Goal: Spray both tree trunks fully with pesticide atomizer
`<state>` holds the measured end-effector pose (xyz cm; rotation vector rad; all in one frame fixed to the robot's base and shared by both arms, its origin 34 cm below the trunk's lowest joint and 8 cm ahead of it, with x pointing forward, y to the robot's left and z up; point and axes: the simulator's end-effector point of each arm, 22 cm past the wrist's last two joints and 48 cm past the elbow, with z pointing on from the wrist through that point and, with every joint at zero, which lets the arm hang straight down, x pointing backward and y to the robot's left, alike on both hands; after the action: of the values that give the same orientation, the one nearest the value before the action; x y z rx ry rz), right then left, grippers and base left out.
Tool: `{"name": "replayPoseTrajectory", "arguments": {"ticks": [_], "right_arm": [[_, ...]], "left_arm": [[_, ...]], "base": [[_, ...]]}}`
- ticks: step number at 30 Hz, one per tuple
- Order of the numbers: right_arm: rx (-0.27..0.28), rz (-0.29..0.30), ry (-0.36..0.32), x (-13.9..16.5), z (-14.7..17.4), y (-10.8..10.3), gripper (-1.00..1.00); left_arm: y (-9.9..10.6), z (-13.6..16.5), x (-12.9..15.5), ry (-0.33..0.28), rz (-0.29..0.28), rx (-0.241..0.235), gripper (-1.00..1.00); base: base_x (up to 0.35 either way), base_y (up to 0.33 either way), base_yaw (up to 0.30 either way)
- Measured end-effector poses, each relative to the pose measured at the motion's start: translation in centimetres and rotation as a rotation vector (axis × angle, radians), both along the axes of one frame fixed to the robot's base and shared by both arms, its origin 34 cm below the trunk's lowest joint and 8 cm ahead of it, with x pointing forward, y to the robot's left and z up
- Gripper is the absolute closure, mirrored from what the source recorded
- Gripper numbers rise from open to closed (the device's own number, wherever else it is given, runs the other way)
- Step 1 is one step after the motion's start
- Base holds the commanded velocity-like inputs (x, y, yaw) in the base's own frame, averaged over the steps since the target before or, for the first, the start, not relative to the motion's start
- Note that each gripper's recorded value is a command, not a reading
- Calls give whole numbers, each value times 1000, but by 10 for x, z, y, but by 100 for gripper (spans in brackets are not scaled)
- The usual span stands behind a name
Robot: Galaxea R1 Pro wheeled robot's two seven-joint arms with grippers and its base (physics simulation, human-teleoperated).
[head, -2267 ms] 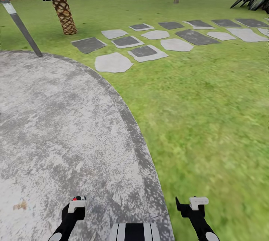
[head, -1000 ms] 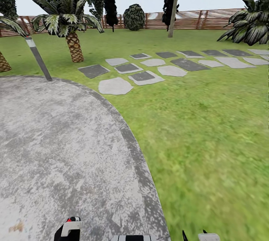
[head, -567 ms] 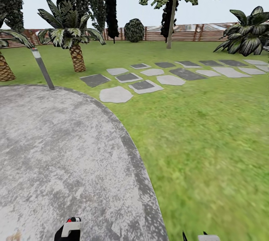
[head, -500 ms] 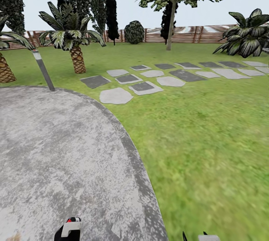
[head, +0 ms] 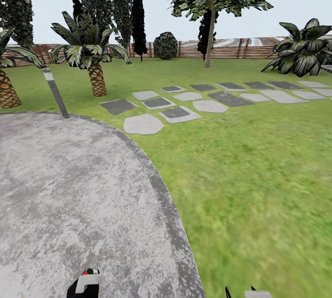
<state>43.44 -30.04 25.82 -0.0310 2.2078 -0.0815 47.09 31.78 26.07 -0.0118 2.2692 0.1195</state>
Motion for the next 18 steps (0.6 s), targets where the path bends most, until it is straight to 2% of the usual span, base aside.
{"name": "replayPoseTrajectory", "arguments": {"ticks": [18], "right_arm": [[0, 0, -13, 14, 44, 0, -100]], "left_arm": [[-1, 44, 13, -11, 0, -2, 100]], "base": [[0, 0, 0]]}}
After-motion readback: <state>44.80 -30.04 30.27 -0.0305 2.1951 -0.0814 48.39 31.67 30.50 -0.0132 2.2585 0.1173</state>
